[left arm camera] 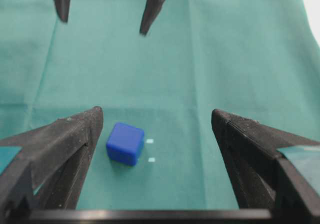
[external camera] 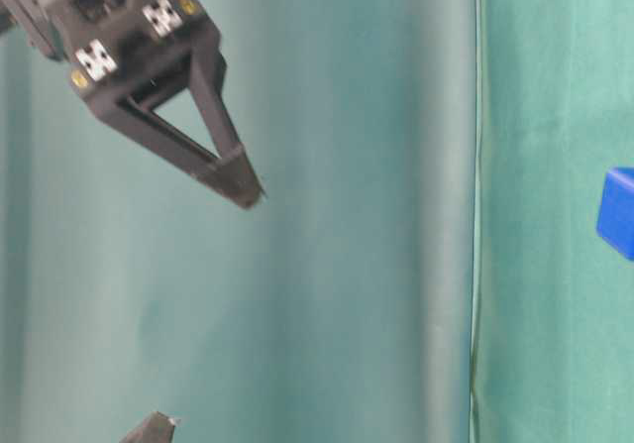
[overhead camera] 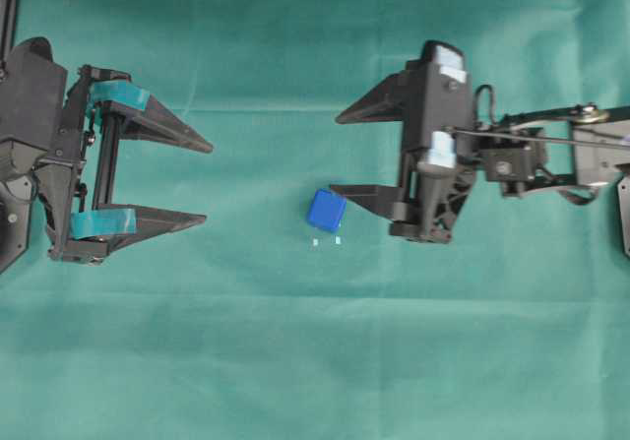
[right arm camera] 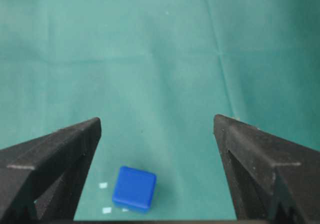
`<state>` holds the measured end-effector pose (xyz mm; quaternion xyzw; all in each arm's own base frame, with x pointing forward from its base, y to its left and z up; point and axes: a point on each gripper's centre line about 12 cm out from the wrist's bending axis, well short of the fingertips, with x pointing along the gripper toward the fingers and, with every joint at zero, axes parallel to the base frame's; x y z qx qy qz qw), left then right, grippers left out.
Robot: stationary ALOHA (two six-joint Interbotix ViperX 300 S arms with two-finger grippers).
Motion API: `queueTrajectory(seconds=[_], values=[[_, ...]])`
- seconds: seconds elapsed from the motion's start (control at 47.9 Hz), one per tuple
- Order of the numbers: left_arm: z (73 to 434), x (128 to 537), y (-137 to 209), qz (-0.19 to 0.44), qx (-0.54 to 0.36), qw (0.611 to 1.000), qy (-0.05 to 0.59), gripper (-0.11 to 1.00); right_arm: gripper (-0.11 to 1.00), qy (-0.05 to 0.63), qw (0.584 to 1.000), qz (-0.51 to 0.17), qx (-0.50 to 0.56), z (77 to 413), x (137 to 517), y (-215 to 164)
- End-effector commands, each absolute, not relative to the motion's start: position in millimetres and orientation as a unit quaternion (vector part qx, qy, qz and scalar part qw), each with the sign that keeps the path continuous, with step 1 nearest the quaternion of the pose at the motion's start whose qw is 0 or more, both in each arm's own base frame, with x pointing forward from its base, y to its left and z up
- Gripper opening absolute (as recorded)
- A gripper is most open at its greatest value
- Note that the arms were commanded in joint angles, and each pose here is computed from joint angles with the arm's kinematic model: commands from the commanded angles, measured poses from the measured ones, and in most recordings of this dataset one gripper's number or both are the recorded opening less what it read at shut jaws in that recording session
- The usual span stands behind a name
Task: Handover the blue block to the right arm after grasping it with the left arm, then place it in the designated position.
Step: 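Open the right gripper to release the cube and lift away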
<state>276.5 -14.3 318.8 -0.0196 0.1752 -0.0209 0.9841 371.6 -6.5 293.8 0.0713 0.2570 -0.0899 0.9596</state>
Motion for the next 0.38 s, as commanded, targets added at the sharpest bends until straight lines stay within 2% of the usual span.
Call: queueTrajectory(seconds=[0.0,0.355], values=[[325,277,-15,-0.023,-0.020,0.986,0.166,1.00,0.88,0.223,0.969,-0.078,0.070,313,362,-4],[324,277,-15,-0.023,-0.020,0.986,0.167,1.00,0.88,0.158,0.984,-0.041,0.064,331,327,1]])
